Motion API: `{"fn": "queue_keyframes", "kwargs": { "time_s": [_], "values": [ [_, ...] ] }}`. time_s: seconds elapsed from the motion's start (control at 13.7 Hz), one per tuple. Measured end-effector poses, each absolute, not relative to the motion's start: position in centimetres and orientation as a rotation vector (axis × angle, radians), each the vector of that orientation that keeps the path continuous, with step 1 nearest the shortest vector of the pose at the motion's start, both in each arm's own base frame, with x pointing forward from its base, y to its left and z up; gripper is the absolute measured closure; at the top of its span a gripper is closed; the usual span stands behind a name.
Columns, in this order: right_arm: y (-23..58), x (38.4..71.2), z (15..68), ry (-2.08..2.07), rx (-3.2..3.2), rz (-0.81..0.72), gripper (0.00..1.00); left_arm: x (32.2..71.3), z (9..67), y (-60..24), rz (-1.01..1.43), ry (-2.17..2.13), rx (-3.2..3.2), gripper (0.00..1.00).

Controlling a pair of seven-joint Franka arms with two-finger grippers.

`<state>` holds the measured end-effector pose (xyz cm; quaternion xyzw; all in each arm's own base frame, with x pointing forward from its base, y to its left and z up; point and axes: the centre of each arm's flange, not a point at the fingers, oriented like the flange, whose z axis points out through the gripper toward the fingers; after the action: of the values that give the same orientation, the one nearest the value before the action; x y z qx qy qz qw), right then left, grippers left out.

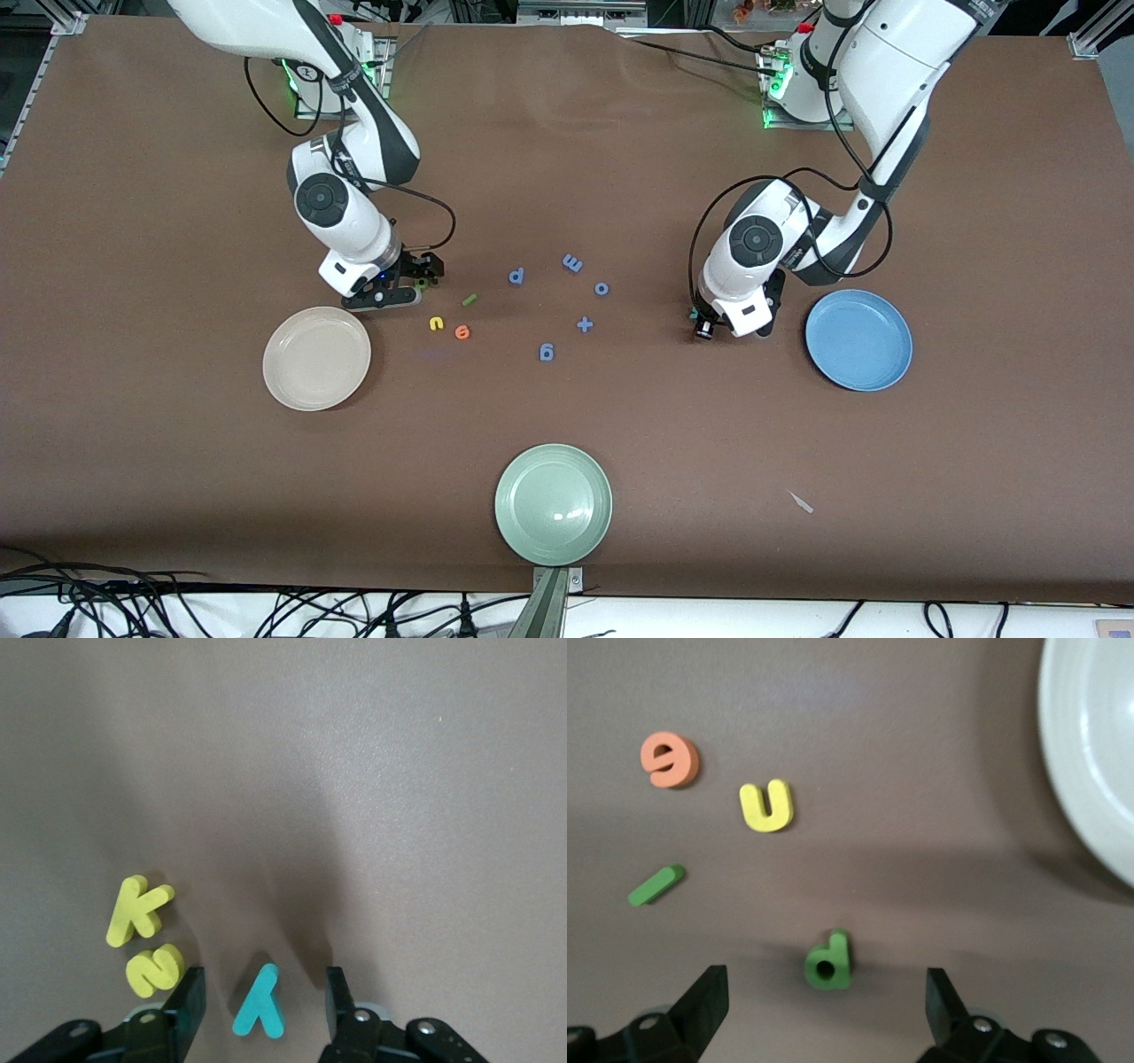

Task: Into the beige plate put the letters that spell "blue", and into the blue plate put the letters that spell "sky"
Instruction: 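Grasp the y with the left gripper while the right gripper grasps the d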

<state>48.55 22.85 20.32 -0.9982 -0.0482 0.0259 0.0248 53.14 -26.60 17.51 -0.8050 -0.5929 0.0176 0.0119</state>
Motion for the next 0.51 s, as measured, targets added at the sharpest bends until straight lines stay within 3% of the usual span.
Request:
{"fn": "queue_keyframes", "kwargs": {
  "time_s": [0.22, 0.51],
  "values": [
    [23.5, 47.8, 19.2, -0.151, -3.083, 0.068, 0.01, 53.4, 17.5, -26.7, 0.053, -1.856, -2.509, 0.38],
    [23.2, 47.2, 17.9, -0.147, -3.083, 0.073, 0.01, 53.5, 17.5, -26.7, 0.053, -1.858, -2.508, 0.45]
  ]
}}
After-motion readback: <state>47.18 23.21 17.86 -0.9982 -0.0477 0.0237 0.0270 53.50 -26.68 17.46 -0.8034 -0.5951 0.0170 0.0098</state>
